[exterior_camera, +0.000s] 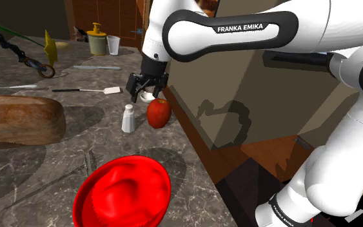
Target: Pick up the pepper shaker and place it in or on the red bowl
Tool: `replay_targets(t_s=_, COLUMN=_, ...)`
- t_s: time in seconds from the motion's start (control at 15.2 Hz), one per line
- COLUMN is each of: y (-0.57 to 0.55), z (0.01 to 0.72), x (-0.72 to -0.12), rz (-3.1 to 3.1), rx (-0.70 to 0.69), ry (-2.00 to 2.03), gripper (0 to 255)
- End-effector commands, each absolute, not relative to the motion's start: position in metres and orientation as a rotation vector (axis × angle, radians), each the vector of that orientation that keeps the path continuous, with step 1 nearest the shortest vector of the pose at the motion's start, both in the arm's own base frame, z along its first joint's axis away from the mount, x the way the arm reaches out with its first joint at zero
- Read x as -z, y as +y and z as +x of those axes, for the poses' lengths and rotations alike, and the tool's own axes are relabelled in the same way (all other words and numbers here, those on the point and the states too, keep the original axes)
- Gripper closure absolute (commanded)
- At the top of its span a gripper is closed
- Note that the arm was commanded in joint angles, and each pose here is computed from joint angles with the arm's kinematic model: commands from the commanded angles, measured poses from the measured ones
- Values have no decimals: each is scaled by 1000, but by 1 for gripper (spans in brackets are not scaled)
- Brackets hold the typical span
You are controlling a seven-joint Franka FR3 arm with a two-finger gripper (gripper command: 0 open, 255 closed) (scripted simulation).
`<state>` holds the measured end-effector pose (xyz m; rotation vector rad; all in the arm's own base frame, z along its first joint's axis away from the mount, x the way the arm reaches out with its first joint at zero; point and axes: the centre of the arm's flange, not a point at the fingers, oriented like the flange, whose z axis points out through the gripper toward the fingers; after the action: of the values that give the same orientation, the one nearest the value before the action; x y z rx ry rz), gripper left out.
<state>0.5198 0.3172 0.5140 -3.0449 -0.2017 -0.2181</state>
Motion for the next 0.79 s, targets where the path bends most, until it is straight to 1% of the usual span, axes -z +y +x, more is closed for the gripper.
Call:
replay_targets(t_s=0.0, y=341, z=529, x=-507, rz=-3043, rx=219, ry=-202, gripper=0)
replay_targets(t_s=0.13, y=358, z=538, x=-502, rz=-3041, rx=219, ry=-203, gripper=0)
replay_targets(t_s=0.73, y=361, z=543, x=-463, rz=-3041, rx=219, ry=-203, gripper=0)
